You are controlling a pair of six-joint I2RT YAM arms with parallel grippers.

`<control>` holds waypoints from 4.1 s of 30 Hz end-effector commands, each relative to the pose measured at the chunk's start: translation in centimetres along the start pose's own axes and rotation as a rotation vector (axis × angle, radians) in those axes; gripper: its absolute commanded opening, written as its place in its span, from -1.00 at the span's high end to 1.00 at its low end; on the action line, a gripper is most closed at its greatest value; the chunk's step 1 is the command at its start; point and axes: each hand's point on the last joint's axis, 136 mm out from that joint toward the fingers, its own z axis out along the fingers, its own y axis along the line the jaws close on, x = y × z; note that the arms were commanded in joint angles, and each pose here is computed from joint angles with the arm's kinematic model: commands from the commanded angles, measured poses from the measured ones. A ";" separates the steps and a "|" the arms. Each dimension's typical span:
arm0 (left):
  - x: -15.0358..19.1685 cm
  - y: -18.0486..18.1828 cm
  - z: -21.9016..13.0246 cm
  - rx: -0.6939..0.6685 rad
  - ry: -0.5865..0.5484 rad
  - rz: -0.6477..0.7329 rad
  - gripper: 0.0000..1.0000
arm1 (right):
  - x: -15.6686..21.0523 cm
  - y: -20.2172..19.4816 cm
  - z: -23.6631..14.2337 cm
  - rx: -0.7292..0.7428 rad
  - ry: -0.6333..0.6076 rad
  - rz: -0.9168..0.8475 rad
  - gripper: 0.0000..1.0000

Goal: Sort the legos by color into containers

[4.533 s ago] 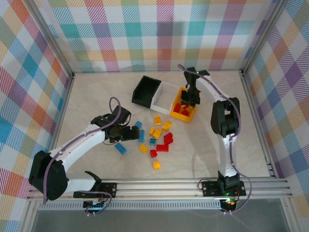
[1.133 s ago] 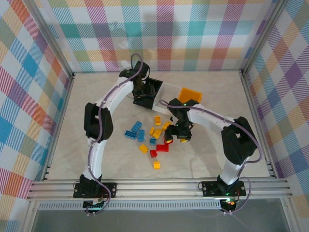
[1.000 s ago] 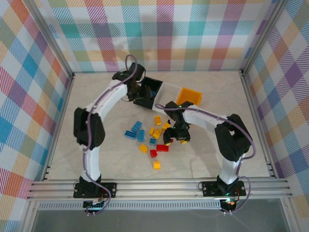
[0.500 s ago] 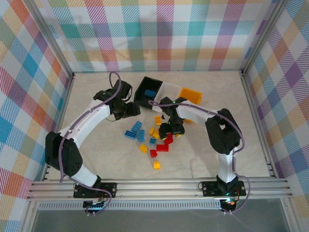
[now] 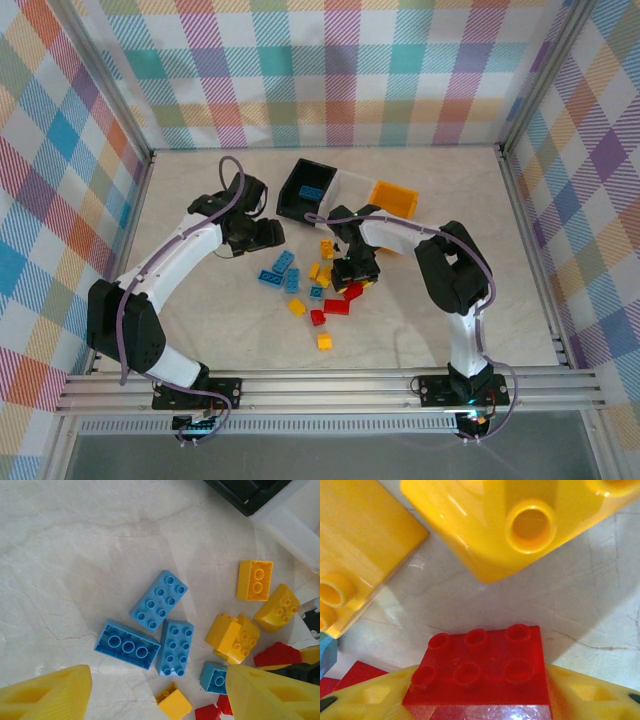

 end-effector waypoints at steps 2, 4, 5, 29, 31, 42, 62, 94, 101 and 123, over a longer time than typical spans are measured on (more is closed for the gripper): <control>0.0 0.2 -0.5 0.010 -0.013 -0.010 -0.43 | 0.4 0.2 -1.1 0.001 -0.021 0.001 -0.08; 0.0 0.2 -0.3 0.012 -0.010 -0.005 -0.43 | 1.0 -0.1 -2.1 0.009 -0.030 0.007 -0.05; 0.1 0.2 -0.2 0.014 -0.007 -0.003 -0.44 | 1.4 -0.2 -2.6 0.015 -0.034 0.008 -0.05; 3.9 -0.1 1.8 0.004 0.089 0.067 -0.46 | -10.1 -11.7 -13.1 0.042 -0.240 0.218 -0.13; 4.6 0.3 2.1 -0.016 0.103 0.060 -0.46 | -11.2 -12.1 -12.7 0.043 -0.240 0.223 -0.19; 6.1 1.6 6.7 -0.093 0.212 -0.026 -0.47 | -9.9 -11.6 -15.6 0.036 -0.278 0.232 -0.45; 5.5 3.3 10.1 -0.131 0.295 0.153 -0.43 | 3.2 -0.7 -5.2 -0.115 -0.028 0.122 -0.69; 9.9 7.2 10.0 -0.161 0.381 0.034 -0.21 | 2.6 -1.0 -1.4 -0.070 0.053 0.226 0.31; 10.1 7.0 8.3 -0.149 0.378 0.035 -0.30 | 1.4 -2.0 -5.8 -0.049 -0.028 0.220 0.31; 12.1 5.5 9.7 -0.142 0.457 -0.039 0.36 | -11.9 -13.3 -13.3 0.017 -0.231 0.311 0.15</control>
